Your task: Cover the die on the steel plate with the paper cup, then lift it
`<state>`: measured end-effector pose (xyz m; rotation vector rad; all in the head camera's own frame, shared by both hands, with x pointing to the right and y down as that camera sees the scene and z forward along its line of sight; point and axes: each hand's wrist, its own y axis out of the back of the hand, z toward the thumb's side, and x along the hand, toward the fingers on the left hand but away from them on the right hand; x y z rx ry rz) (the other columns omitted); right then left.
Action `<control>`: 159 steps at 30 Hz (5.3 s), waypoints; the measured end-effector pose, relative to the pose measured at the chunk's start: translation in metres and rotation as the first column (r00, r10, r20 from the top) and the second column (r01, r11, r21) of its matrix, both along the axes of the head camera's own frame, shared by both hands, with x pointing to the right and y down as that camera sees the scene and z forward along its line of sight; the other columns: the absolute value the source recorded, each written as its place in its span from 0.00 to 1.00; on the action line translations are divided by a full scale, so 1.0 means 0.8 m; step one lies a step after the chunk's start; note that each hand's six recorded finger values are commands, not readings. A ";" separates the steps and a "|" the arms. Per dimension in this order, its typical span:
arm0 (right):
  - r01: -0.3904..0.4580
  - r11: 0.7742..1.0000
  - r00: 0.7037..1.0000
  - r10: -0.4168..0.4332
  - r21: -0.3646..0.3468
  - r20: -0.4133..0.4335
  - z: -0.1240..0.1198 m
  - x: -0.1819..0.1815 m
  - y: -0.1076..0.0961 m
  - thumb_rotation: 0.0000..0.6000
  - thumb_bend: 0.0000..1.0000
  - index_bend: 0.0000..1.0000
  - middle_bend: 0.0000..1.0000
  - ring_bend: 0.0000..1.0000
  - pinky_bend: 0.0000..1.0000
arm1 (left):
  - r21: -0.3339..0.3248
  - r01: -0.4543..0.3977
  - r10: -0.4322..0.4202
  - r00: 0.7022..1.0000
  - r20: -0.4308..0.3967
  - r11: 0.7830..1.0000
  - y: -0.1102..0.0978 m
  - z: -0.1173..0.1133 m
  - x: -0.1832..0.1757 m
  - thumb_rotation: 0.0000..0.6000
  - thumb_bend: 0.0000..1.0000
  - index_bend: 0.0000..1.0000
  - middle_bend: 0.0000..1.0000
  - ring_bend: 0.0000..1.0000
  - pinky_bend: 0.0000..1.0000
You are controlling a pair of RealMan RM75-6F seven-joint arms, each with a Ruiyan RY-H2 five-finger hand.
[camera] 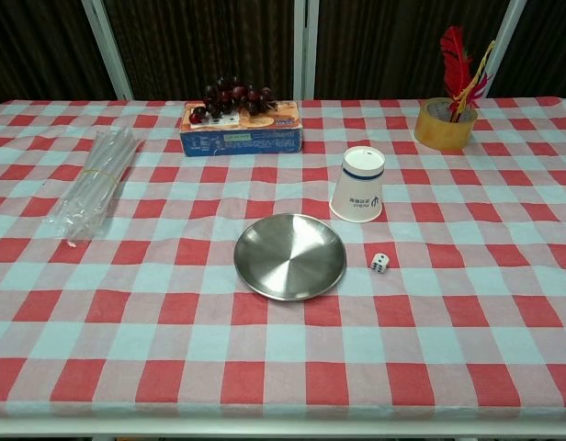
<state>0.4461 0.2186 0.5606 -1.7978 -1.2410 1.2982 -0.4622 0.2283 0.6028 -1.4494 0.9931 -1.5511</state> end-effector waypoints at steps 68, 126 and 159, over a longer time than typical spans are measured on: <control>0.648 0.714 0.744 -0.668 -0.266 0.018 0.219 -0.324 -0.089 1.00 0.33 0.63 0.94 0.93 0.95 | -0.009 0.033 -0.033 0.999 -0.011 0.999 -0.001 0.004 -0.011 1.00 0.00 0.22 0.16 0.02 0.02; 0.271 0.907 0.952 -0.204 -0.321 0.227 0.245 -0.311 -0.189 1.00 0.20 0.40 0.23 0.01 0.06 | -0.018 0.047 -0.047 0.999 -0.009 0.999 0.004 0.004 -0.010 1.00 0.00 0.22 0.16 0.02 0.02; 0.554 0.805 0.808 -0.460 -0.211 0.369 0.223 -0.425 -0.121 1.00 0.26 0.58 0.29 0.03 0.06 | -0.006 0.022 -0.022 1.000 -0.001 1.000 0.003 -0.005 -0.010 1.00 0.00 0.22 0.16 0.02 0.02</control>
